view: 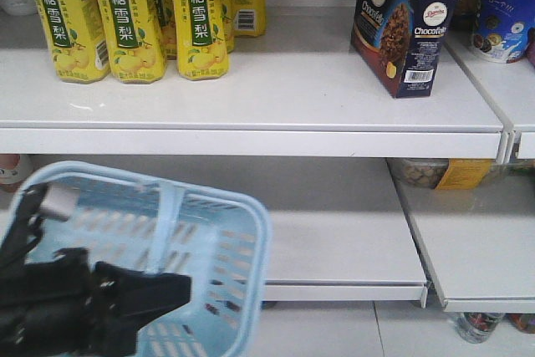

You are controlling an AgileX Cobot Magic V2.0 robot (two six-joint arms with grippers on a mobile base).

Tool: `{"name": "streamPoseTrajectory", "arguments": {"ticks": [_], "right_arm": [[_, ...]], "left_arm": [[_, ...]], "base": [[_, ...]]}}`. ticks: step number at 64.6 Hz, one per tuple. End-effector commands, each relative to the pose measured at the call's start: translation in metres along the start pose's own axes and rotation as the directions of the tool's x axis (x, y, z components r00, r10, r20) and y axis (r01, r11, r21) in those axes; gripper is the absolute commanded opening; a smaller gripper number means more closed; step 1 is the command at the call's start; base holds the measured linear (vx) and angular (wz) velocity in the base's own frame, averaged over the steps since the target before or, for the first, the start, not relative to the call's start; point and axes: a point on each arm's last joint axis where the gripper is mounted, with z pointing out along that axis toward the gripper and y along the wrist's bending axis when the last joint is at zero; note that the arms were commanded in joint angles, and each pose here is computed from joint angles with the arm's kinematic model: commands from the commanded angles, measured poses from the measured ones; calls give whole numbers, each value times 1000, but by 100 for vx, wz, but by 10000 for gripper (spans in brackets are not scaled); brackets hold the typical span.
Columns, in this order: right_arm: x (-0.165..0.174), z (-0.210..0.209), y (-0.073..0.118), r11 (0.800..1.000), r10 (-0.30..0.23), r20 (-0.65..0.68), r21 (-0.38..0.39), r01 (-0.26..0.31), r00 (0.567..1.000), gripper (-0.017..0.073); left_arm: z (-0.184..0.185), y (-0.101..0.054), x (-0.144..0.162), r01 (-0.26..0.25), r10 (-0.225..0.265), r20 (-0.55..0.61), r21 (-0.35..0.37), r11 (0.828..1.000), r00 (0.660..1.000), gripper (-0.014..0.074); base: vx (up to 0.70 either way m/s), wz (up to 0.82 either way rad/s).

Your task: Left arm holds basket, right arm returns cookies

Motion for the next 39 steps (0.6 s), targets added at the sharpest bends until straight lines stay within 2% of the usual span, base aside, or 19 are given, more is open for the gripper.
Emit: {"name": "streamPoseTrajectory", "arguments": {"ticks": [1, 4, 10, 18, 25, 33, 36, 39], "right_arm": [[-15, -2, 0, 1000, -7, 95, 6, 6, 995, -8], [-15, -2, 0, 1000, -7, 95, 6, 6, 995, -8], [-15, -2, 0, 1000, -7, 95, 6, 6, 995, -8], [-15, -2, 0, 1000, -7, 95, 6, 6, 995, -8], [-15, -2, 0, 1000, -7, 95, 6, 6, 995, -8], [-15, -2, 0, 1000, -7, 91, 5, 6, 996, -8], [-15, -1, 0, 1000, -7, 90, 6, 6, 996, -8], [-15, -1, 0, 1000, -7, 90, 6, 6, 996, -8]], "left_arm": [[-33, -12, 10, -162, 164, 110, -29, 986, 980, -6], [-48, -13, 19, -219, 227, 156, -70, 973, 961, -6], [-74, -9, 41, -269, 301, 256, -151, 951, 919, -6], [-94, 4, 69, -278, 355, 359, -251, 927, 863, -6], [-104, 21, 95, -275, 408, 431, -339, 900, 805, -6], [-94, 41, 97, -214, 398, 419, -422, 881, 816, -6], [-90, 46, 98, -220, 422, 431, -445, 868, 797, -6], [-87, 51, 99, -236, 454, 468, -453, 860, 758, -6]], "base": [[0, 0], [0, 0], [0, 0], [0, 0], [0, 0], [0, 0], [0, 1], [0, 0]]}}
